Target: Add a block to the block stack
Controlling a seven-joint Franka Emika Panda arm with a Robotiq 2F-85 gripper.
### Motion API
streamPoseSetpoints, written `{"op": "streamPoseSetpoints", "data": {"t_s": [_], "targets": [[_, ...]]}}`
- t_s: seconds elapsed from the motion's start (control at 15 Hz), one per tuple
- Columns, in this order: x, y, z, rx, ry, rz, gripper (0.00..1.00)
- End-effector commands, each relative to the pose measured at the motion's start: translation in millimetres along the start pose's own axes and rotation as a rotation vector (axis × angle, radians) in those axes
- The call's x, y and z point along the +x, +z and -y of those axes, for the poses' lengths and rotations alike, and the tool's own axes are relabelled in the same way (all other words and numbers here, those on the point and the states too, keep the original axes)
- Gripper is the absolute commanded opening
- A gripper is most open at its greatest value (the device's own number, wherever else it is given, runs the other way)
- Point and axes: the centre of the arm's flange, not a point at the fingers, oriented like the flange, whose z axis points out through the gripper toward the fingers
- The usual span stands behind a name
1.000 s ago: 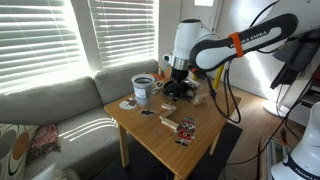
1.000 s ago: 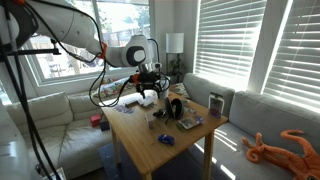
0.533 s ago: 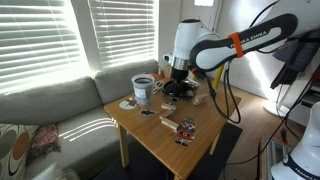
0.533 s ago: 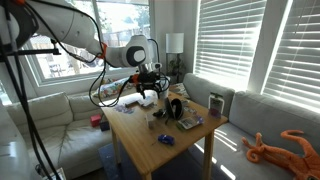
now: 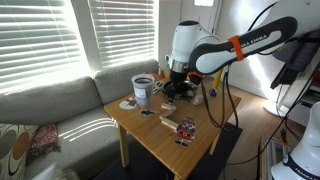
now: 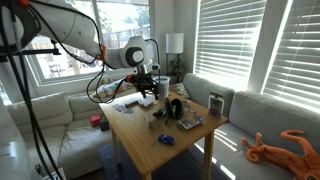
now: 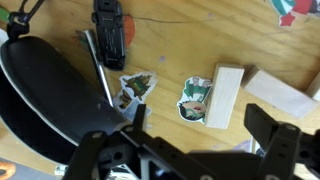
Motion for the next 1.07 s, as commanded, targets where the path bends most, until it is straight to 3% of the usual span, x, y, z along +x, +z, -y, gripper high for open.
{"op": "streamPoseSetpoints", "data": {"t_s": [0.0,0.07,0.27,0.4,0.47,0.8,0.87,0.93,1.0], "targets": [[3.3,6.0,20.2,0.006,0.086,0.009,0.98],[3.9,11.5,21.2,0.029,0.086,0.016,0.95],[8.7,26.8,18.7,0.072,0.063,0.049,1.00],[10.4,36.6,17.7,0.095,0.059,0.061,0.95],[11.2,40.7,18.6,0.104,0.060,0.068,0.79],[19.2,33.7,20.0,0.126,0.079,0.010,0.47],[20.0,29.1,18.4,0.125,0.083,0.002,0.54],[20.5,25.4,17.0,0.123,0.087,-0.004,0.74],[20.5,21.1,14.8,0.120,0.094,-0.011,0.80]]}}
